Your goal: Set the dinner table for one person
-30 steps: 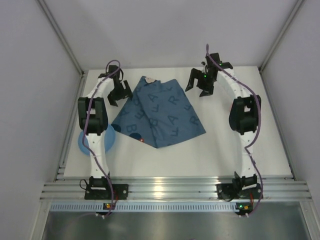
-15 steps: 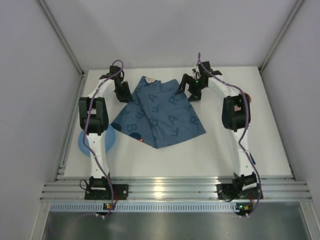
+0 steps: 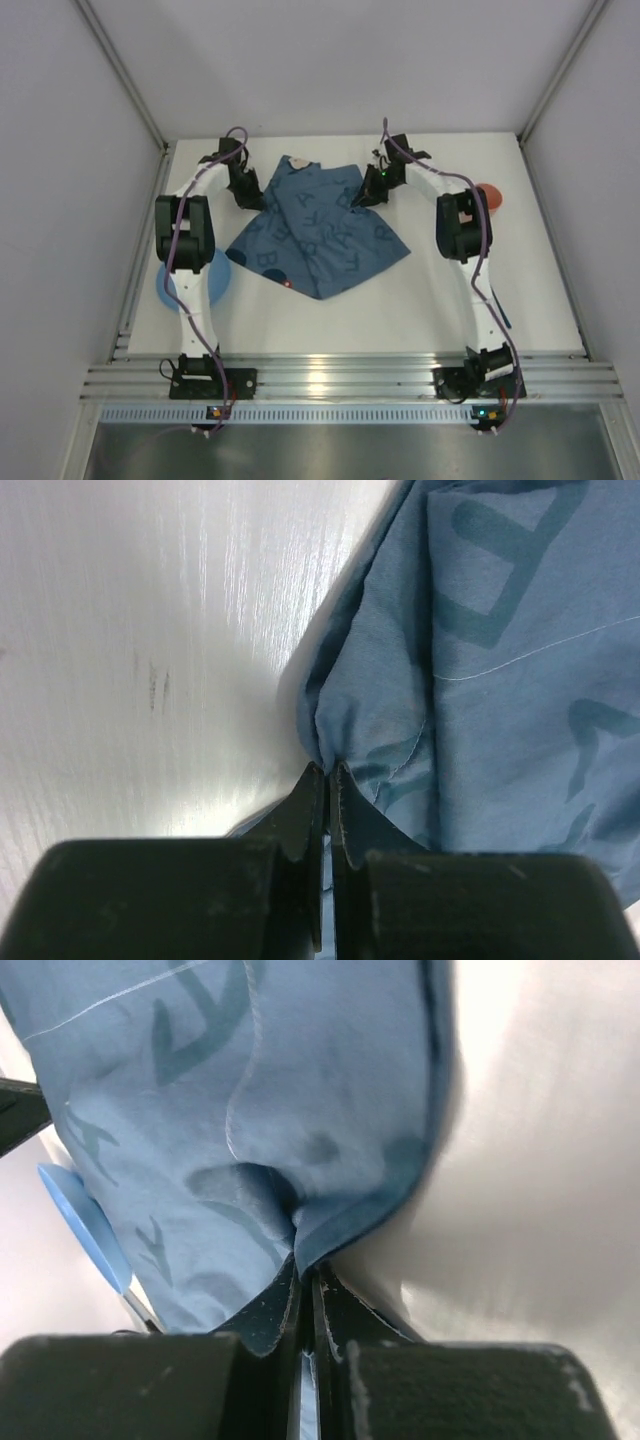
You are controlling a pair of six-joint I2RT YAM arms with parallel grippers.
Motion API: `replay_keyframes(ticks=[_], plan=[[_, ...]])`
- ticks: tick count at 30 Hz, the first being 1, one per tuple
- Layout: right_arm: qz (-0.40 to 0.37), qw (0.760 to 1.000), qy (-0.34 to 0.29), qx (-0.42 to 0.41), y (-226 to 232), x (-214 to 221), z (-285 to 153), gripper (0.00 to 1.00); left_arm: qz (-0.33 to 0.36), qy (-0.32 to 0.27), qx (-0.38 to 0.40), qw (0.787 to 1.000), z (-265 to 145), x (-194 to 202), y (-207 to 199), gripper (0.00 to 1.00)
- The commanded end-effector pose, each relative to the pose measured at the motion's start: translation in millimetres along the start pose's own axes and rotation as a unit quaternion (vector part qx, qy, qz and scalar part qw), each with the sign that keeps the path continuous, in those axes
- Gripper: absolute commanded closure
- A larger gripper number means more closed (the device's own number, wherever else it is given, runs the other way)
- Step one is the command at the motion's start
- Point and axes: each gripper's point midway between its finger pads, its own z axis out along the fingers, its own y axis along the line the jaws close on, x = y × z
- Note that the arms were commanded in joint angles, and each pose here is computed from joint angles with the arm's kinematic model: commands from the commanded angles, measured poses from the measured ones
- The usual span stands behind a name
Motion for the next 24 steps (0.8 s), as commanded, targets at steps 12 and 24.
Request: replay_keyframes(ticks=[12,24], plan=[[0.037,0.959,-0.09,0.266,-102.5,0.2,-152.3,1.0,-0.045,-0.019,-0.121,0.991,-50.7,30.7,36.0,1.0],[0.044,0.946,-0.061,0.316,-120.5,26.6,-164.6,1.0,-0.058,-0.019,-0.154,0.986,-77.1,69.3,53.4,1.0]])
